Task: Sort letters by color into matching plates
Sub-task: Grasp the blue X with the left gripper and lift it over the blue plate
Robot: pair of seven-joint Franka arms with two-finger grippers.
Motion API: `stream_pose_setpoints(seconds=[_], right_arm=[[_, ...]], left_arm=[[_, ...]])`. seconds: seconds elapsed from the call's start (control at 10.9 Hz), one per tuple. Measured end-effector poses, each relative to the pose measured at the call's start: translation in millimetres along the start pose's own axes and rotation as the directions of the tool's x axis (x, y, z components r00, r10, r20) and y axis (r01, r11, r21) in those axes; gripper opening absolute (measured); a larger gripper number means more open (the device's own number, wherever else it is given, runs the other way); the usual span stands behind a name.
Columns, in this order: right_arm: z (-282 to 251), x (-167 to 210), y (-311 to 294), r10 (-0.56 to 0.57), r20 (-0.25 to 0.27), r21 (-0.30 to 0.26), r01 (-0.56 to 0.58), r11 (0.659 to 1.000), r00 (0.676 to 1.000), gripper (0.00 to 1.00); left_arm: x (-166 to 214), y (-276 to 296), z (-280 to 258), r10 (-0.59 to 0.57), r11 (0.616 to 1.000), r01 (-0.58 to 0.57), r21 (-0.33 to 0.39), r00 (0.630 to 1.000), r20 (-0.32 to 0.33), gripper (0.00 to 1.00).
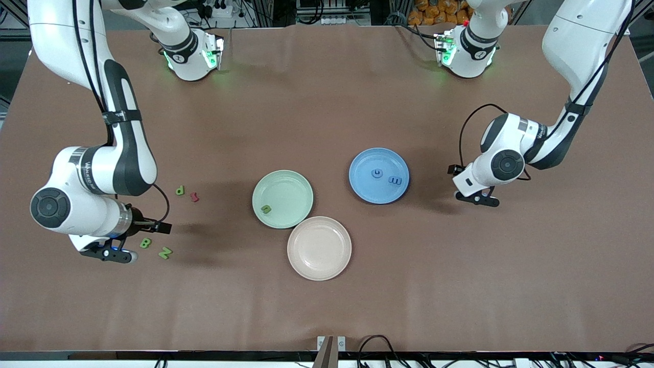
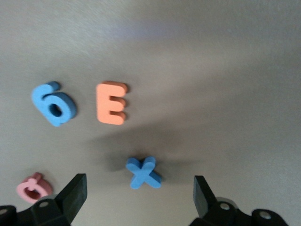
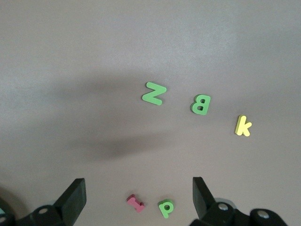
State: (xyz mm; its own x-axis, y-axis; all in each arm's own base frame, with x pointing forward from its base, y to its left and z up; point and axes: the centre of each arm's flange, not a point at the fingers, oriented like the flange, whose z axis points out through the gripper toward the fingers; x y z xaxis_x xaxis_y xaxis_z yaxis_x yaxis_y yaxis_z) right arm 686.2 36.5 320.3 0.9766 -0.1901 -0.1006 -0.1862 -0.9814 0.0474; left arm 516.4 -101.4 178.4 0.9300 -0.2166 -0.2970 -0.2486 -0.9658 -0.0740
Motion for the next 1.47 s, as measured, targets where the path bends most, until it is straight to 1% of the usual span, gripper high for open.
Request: stream_pose_setpoints(seconds=[0.18,0.55,0.92,1.28,1.47], right_arm=[[-0.8,0.3,-0.1,0.0,-0.002,0.0,0.0,1.0,1.0,1.0],[-1.9,0.7,-0.3,-0.001,-0.004,0.0,0.001,1.0,1.0,1.0],[-9.2,3.7,0.3,-0.017,-0.019,0.003,0.017,1.0,1.0,1.0],[-9.6,4.0,1.1,-0.023,-0.02,0.002,0.023,1.0,1.0,1.0],[-9.9,4.4,2.1,-0.024,-0.021,0.002,0.024,1.0,0.999,1.0]], left_arm=[[-3.2,4.6,6.4,0.008,1.0,-0.008,-0.008,1.0,-0.013,1.0],[-3.3,5.0,7.1,0.009,1.0,-0.009,-0.009,1.0,-0.018,1.0],[-4.0,3.3,10.7,0.005,1.0,-0.006,-0.013,1.0,-0.025,1.0],[-2.8,1.6,15.7,0.002,1.0,-0.002,-0.02,1.0,-0.029,1.0],[-1.7,1.0,16.7,0.0,1.0,-0.001,-0.024,0.999,-0.036,0.96]])
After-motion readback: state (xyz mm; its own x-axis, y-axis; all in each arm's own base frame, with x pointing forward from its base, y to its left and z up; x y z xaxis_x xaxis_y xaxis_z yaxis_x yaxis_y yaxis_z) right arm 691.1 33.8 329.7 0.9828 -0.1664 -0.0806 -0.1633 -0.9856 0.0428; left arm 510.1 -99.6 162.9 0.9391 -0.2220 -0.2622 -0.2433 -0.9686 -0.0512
